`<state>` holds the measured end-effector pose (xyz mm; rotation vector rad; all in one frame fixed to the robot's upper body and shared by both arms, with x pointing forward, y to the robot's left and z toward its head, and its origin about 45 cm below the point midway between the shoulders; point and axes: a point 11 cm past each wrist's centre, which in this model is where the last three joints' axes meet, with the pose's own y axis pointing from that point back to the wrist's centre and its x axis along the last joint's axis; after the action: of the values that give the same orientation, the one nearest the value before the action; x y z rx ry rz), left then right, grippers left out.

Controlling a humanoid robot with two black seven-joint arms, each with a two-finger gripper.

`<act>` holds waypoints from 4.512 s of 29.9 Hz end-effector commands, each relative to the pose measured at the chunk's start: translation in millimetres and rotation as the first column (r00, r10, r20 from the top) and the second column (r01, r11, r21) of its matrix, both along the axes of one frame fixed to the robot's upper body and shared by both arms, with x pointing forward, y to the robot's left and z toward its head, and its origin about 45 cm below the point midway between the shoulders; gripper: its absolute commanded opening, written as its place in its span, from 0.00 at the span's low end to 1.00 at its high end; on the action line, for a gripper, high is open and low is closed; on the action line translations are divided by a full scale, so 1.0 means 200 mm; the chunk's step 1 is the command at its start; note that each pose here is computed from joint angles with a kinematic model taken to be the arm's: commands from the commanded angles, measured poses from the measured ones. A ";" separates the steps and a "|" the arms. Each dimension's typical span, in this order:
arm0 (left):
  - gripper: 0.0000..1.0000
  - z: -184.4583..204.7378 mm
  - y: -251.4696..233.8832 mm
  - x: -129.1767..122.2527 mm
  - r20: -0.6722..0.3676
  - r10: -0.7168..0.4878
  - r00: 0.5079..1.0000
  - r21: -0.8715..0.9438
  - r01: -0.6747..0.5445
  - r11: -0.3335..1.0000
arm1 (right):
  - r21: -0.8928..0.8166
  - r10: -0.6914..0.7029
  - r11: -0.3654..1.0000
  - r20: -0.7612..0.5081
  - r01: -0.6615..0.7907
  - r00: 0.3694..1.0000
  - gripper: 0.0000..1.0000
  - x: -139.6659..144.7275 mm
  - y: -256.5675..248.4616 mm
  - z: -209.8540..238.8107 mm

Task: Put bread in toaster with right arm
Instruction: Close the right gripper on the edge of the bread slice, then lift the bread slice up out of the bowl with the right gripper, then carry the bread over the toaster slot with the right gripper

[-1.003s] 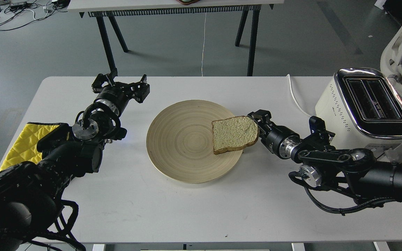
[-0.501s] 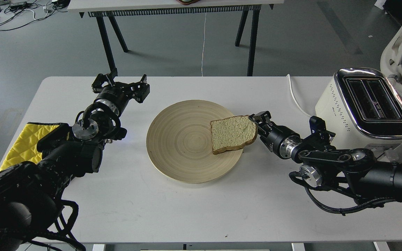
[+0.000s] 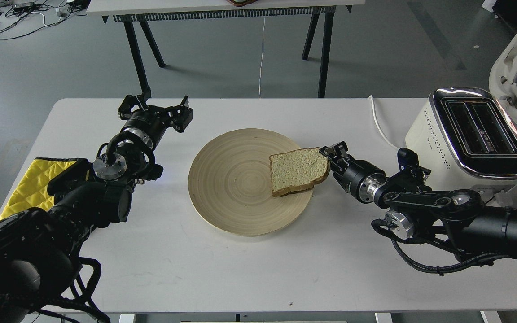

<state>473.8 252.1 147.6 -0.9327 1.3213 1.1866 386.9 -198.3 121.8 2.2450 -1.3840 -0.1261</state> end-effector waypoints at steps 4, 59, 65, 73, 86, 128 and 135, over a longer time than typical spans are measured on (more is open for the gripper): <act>1.00 0.00 0.00 0.00 0.000 -0.001 1.000 0.000 0.001 1.000 | 0.013 -0.001 1.000 0.008 0.001 1.000 0.14 0.01 0.01 0.03; 1.00 0.00 0.00 0.00 0.000 0.001 1.000 0.000 -0.001 1.000 | -0.521 0.078 0.797 0.591 0.306 0.803 0.10 0.17 -1.17 1.51; 1.00 0.00 0.00 0.00 0.000 -0.001 1.000 0.000 0.001 1.000 | -0.579 0.091 0.754 0.558 0.308 0.825 0.10 0.03 -1.29 1.48; 1.00 0.00 0.00 0.00 0.000 0.001 1.000 0.000 -0.001 1.000 | -0.595 0.111 0.768 0.487 0.237 0.866 0.10 -0.13 -1.26 1.35; 1.00 0.00 0.00 0.00 0.000 0.001 1.000 0.000 -0.001 1.000 | -0.654 0.092 0.717 0.431 0.241 0.898 0.10 -0.26 -1.35 1.24; 1.00 0.00 0.00 0.00 0.000 0.001 1.000 0.000 -0.001 1.000 | -0.689 0.085 0.691 0.375 0.217 0.923 0.10 -0.23 -1.34 1.05; 1.00 0.00 0.00 0.00 0.000 0.001 1.000 0.000 -0.001 1.000 | -0.696 0.082 0.683 0.373 0.220 0.924 0.10 -0.22 -1.34 1.02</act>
<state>473.8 252.1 147.6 -0.9329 1.3212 1.1867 341.7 -464.4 327.0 1.5764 -1.3593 0.7567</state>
